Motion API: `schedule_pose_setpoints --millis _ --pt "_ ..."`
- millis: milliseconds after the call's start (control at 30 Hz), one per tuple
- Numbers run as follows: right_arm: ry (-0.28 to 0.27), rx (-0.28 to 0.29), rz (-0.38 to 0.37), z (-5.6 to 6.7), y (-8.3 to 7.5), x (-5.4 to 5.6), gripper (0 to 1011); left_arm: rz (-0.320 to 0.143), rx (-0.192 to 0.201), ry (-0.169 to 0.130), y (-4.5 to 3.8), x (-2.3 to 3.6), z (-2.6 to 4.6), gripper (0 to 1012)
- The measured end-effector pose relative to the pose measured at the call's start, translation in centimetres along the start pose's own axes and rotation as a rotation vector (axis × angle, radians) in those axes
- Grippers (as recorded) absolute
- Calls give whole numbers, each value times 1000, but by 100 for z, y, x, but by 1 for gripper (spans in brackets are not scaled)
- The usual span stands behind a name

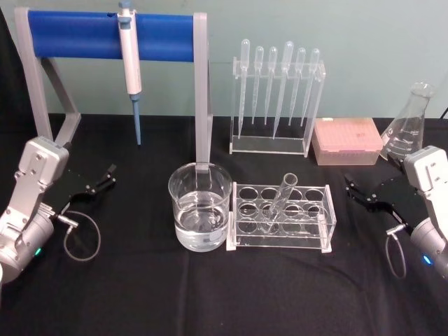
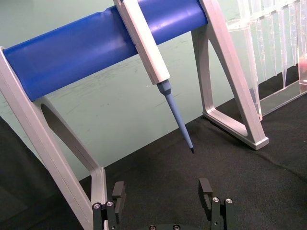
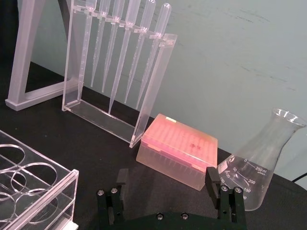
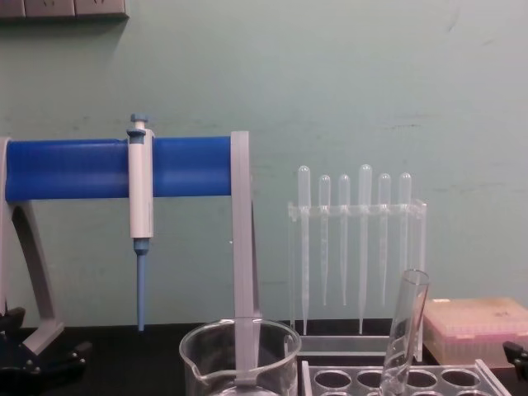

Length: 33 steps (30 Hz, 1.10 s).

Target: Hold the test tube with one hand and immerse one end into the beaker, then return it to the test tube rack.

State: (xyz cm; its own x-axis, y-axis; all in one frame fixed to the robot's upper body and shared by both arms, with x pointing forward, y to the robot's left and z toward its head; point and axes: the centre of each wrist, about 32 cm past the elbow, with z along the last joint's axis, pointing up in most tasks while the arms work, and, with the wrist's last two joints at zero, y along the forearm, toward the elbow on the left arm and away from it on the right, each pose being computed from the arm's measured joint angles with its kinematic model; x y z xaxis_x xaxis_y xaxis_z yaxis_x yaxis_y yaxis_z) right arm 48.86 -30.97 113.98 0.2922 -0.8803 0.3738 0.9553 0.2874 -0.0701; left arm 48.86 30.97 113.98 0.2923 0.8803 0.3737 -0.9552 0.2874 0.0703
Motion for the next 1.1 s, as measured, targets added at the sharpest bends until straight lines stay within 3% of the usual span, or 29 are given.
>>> schedule_pose_setpoints --millis 233,633,800,1100 --pt "-2 34 -5 82 -10 36 1003 0 0 0 0 0 0 1000" --pt "2 127 15 435 -245 183 1003 0 0 0 0 0 0 1000" --pt "13 147 107 521 -421 266 1003 0 0 0 0 0 0 1000" --pt "24 150 358 479 -619 346 1003 0 0 0 0 0 0 1000"
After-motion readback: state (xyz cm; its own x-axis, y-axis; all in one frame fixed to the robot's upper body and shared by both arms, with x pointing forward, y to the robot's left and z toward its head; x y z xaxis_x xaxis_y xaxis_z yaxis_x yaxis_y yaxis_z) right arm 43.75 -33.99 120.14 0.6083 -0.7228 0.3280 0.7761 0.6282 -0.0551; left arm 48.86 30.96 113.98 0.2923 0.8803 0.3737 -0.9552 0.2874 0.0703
